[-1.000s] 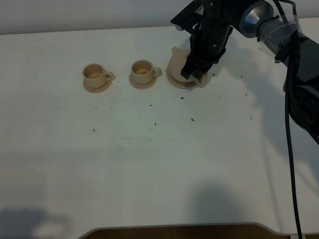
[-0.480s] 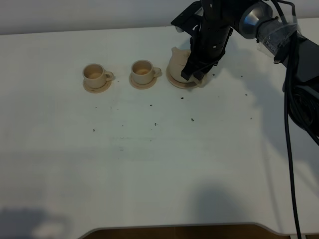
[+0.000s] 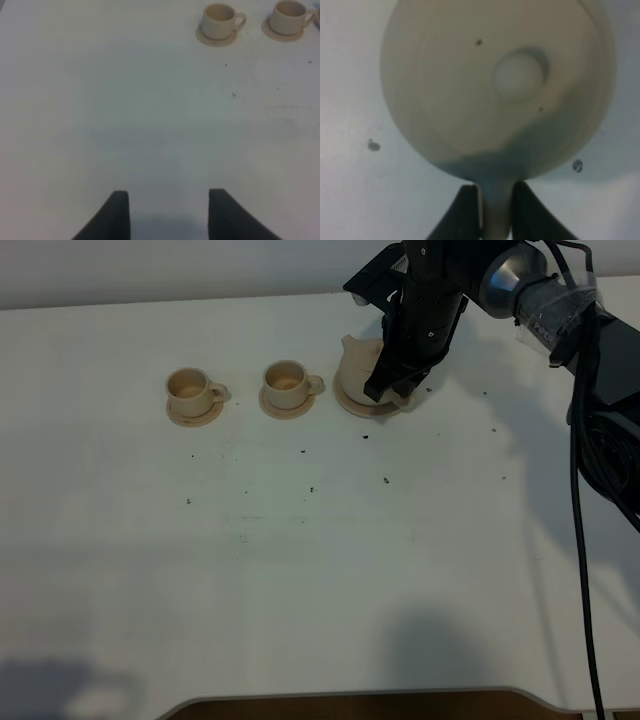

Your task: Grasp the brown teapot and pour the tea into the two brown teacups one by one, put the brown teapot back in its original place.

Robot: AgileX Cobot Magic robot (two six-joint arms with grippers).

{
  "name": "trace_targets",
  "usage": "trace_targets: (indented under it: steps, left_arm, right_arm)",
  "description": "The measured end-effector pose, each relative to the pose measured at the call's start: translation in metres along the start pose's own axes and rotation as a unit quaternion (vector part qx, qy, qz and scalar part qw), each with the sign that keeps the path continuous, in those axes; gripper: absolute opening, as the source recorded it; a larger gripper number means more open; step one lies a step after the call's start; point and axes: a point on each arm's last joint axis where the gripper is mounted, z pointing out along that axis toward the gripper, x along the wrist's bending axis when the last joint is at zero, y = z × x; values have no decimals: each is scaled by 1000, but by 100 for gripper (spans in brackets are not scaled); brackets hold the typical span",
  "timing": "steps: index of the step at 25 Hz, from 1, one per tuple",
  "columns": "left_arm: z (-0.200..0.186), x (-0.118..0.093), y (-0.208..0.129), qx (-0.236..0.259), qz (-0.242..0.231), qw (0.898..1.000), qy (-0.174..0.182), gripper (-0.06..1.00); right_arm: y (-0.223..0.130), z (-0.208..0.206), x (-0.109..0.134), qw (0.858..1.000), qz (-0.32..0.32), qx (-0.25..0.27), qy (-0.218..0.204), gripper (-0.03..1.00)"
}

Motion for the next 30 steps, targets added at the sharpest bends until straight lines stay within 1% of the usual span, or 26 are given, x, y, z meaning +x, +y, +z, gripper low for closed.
trace_targets:
  steps: [3,22,30]
  left_arm:
    - [0,0,0,0,0,1000,0,37]
    - [0,0,0,0,0,1000,0,37]
    - [0,0,0,0,0,1000,0,37]
  right_arm:
    - [0,0,0,1000,0,-1,-1,13]
    - [2,-2,1,1000,2,-6,4,13]
    - [4,-19,1,1000,3,-22,2,13]
